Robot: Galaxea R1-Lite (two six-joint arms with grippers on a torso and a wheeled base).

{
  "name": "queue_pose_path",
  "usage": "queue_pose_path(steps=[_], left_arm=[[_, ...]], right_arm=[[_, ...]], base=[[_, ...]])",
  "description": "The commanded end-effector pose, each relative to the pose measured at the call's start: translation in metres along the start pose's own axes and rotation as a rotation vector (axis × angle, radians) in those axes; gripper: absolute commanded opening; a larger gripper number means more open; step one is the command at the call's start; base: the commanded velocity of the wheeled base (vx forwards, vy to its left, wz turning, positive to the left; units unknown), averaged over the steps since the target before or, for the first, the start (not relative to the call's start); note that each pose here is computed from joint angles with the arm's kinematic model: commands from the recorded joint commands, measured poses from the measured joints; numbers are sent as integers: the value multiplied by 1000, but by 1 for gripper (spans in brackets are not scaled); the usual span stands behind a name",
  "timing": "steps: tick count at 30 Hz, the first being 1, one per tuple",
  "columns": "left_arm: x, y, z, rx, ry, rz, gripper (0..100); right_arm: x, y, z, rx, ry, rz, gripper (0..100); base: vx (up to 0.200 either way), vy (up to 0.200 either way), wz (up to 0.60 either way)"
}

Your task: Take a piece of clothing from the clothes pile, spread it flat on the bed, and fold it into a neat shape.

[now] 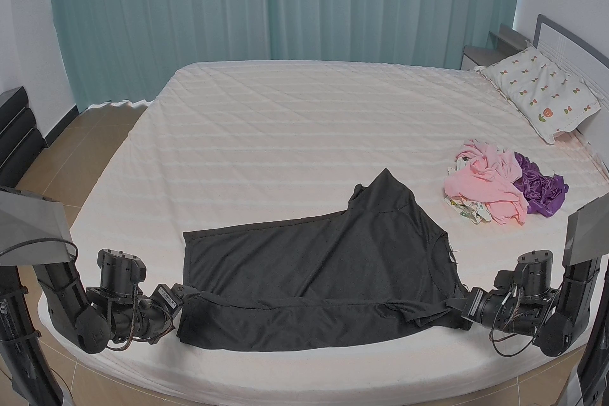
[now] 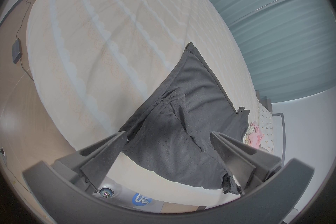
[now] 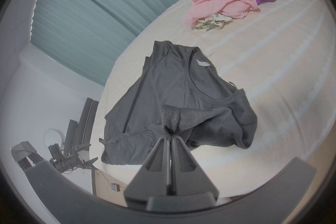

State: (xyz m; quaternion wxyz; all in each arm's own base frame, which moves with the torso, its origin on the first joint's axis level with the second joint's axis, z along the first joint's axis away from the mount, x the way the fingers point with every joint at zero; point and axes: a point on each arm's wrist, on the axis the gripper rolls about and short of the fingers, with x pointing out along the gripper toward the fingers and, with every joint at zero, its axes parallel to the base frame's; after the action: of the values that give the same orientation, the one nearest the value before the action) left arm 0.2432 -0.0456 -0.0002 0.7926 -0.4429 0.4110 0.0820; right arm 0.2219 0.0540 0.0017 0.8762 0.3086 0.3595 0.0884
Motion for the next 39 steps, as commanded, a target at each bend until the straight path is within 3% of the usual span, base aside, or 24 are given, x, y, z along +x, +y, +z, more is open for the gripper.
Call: queue_pose_path(steps=[1,6,7,17,28,35,39], left_arm=[[0,0,0,1,1,2,100],[0,0,0,1,1,2,100],[0,0,0,-1,1,2,100],[0,0,0,-2,-1,1,100],[0,0,0,-2,-1,1,100],[1,0,0,1,0,-1,100],[1,0,0,1,0,2,100]], right_arm=[[1,-7,-5,-5,32,-30,0],[0,-17,-14,-53,82,-75,0],[0,-20,-17,-68,97,-87,100],[-1,-26,-15,-79,101,-67,100],[16,-46,0,-21,16,-86,100],[28,-44,10,69,-31,-54,100],[34,-43,9,73,-24,-45,100]], base=[[0,0,0],[0,0,0],[0,0,0],[0,0,0],[0,0,0],[0,0,0],[0,0,0]])
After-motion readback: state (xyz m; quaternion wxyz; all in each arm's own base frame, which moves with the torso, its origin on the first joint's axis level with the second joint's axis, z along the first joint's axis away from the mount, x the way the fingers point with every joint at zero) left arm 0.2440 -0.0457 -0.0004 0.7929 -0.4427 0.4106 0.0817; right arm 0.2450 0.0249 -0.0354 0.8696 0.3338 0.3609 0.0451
